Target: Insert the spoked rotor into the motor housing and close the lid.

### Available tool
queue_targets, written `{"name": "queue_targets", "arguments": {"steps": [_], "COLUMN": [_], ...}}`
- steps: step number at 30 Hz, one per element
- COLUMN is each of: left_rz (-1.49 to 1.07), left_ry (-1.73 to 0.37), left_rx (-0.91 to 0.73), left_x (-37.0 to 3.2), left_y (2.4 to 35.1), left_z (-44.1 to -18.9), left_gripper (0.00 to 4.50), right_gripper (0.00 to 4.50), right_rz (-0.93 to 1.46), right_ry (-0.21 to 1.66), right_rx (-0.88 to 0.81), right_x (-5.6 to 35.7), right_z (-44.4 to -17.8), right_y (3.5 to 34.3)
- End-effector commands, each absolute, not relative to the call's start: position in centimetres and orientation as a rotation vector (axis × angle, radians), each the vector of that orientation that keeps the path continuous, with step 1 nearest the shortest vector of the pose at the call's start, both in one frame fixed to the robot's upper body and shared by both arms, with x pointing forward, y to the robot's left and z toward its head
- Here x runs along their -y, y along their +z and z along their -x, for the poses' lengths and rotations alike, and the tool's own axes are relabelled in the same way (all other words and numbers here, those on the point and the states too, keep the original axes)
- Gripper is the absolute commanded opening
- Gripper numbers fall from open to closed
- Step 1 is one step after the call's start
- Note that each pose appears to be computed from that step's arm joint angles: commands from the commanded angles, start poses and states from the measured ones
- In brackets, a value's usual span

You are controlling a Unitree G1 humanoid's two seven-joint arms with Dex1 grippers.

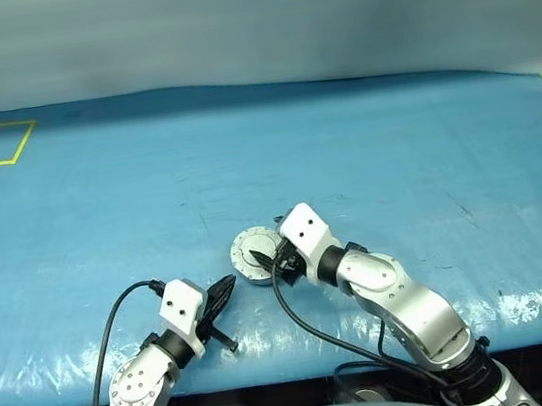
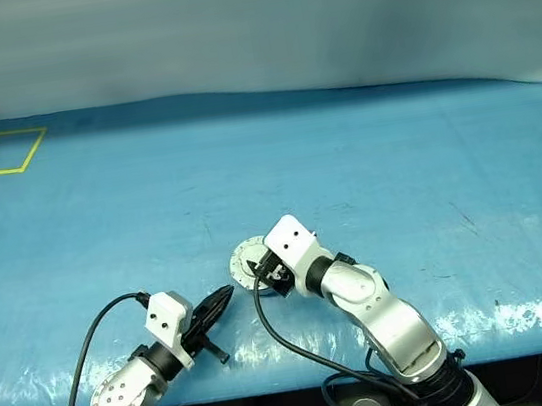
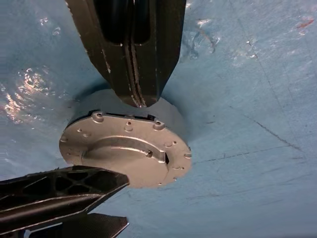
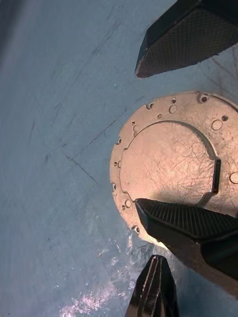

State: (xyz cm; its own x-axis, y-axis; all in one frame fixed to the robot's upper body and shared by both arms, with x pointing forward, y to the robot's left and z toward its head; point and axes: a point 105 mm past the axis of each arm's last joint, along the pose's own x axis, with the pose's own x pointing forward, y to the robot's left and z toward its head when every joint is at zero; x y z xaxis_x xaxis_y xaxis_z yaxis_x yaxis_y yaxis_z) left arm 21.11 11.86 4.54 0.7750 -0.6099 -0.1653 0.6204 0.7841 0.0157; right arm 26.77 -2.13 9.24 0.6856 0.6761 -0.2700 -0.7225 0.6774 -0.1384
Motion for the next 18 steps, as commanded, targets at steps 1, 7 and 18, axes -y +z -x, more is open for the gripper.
{"name": "queue_targets", "arguments": {"steps": [1,7,18], "left_rz": [-0.07,-0.091,-0.087], "left_ry": [-0.712,-0.697,-0.692], "left_rx": [-0.111,-0.118,-0.081], "left_x": [-11.2,-12.4,-13.2], "left_y": [5.3,3.3,1.9], "left_z": [-20.6,-21.2,-22.4], "left_gripper": [0.0,0.0,0.0], "right_gripper": [3.87,3.87,3.87], "right_rz": [0.239,0.212,0.209], "right_ry": [0.827,0.854,0.832], "right_rx": [-0.175,-0.213,-0.271], "right_x": [1.3,0.5,0.5], "right_z": [-26.7,-26.6,-26.9], "right_y": [10.0,9.2,7.5]}}
